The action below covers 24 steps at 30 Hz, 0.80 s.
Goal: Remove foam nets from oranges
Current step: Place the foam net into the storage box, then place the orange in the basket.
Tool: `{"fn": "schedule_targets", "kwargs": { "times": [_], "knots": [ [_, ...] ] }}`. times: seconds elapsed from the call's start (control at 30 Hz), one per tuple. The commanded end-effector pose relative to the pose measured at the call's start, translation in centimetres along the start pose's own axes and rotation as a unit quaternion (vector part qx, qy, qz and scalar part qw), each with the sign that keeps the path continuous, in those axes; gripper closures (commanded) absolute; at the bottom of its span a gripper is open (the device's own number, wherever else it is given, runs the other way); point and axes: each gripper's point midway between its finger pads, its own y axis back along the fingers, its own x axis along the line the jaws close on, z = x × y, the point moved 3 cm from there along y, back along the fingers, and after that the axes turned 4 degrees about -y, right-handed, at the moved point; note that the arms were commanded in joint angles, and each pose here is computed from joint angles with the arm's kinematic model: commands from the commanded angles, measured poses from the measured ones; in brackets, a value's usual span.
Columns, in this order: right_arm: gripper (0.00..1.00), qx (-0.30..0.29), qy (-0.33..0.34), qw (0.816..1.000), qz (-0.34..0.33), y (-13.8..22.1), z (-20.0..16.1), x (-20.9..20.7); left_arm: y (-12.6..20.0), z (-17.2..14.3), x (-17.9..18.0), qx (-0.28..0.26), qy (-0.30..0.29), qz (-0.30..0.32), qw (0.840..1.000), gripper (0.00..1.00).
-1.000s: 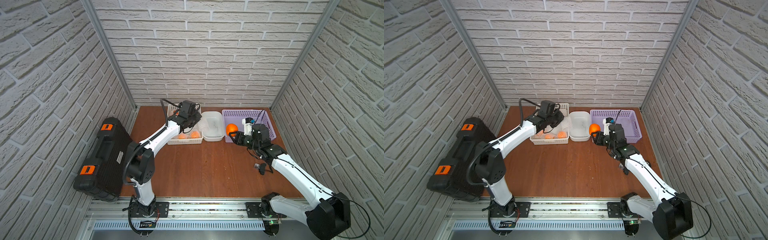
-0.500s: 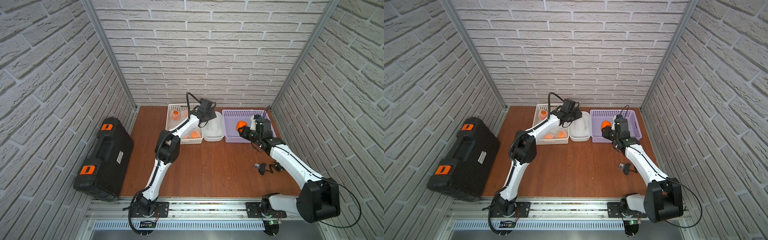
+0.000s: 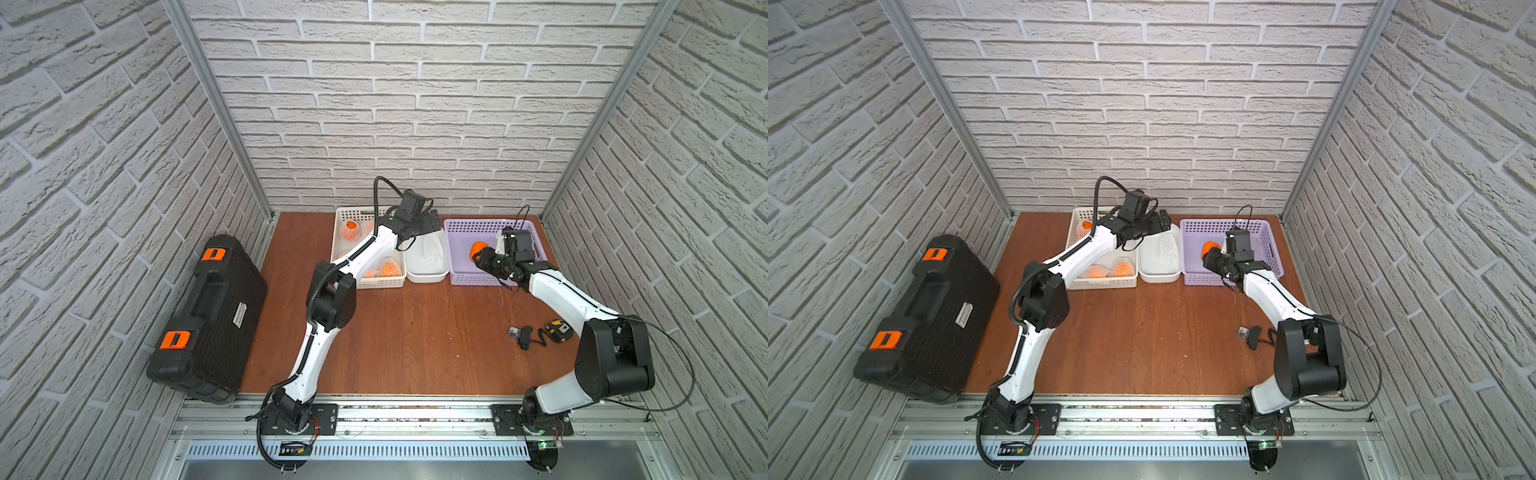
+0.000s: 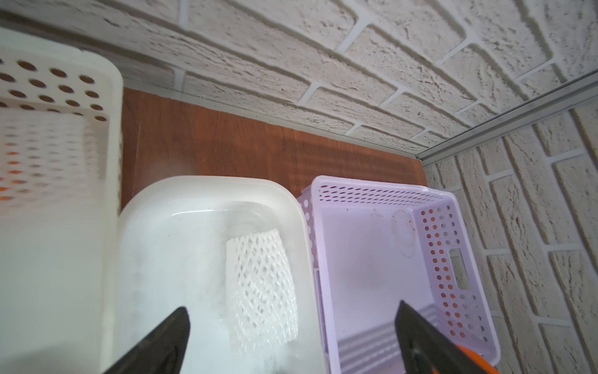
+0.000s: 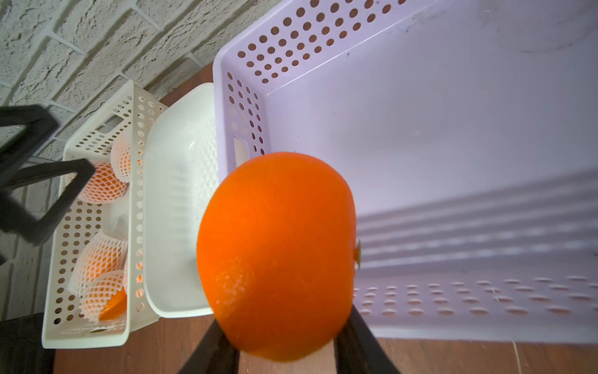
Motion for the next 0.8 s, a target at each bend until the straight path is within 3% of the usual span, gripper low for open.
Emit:
{"fn": "schedule_targets", "kwargs": {
  "times": [0.0,0.13,0.23,0.3,0.43,0.53,0.6,0.7,0.77],
  "knots": [
    [0.63,-0.017,-0.011,0.999,0.034,-0.8,2.1,1.8,7.7,5.6,-2.8,-0.091,-0.034,-0.019,0.995,0.02],
    [0.58,-0.013,-0.027,0.999,0.036,-3.1,3.0,1.9,12.7,7.6,-0.9,-0.136,-0.016,0.002,0.991,0.02],
    [0.57,-0.009,-0.043,0.998,0.043,-4.9,3.4,2.0,15.3,8.1,2.7,-0.154,0.041,0.024,0.987,0.02],
    [0.58,0.002,-0.056,0.997,0.057,-6.3,3.5,2.2,16.6,7.8,6.1,-0.167,0.079,0.075,0.980,0.02],
    [0.57,0.017,-0.081,0.994,0.071,-8.2,3.9,2.1,17.2,5.8,12.2,-0.154,0.187,0.120,0.963,0.02],
    [0.48,0.021,-0.087,0.993,0.072,-8.6,4.3,1.7,17.3,3.3,17.0,-0.117,0.275,0.143,0.944,0.02],
    [0.36,0.018,-0.084,0.994,0.072,-8.2,4.6,1.8,17.7,1.8,19.3,-0.098,0.312,0.155,0.932,0.02],
    [0.24,0.009,-0.077,0.995,0.064,-6.9,5.1,1.9,18.9,0.6,20.7,-0.089,0.310,0.179,0.930,0.02],
    [0.23,0.006,-0.073,0.996,0.055,-6.1,5.3,1.8,19.7,0.0,21.2,-0.088,0.302,0.191,0.930,0.02]
  ]
}}
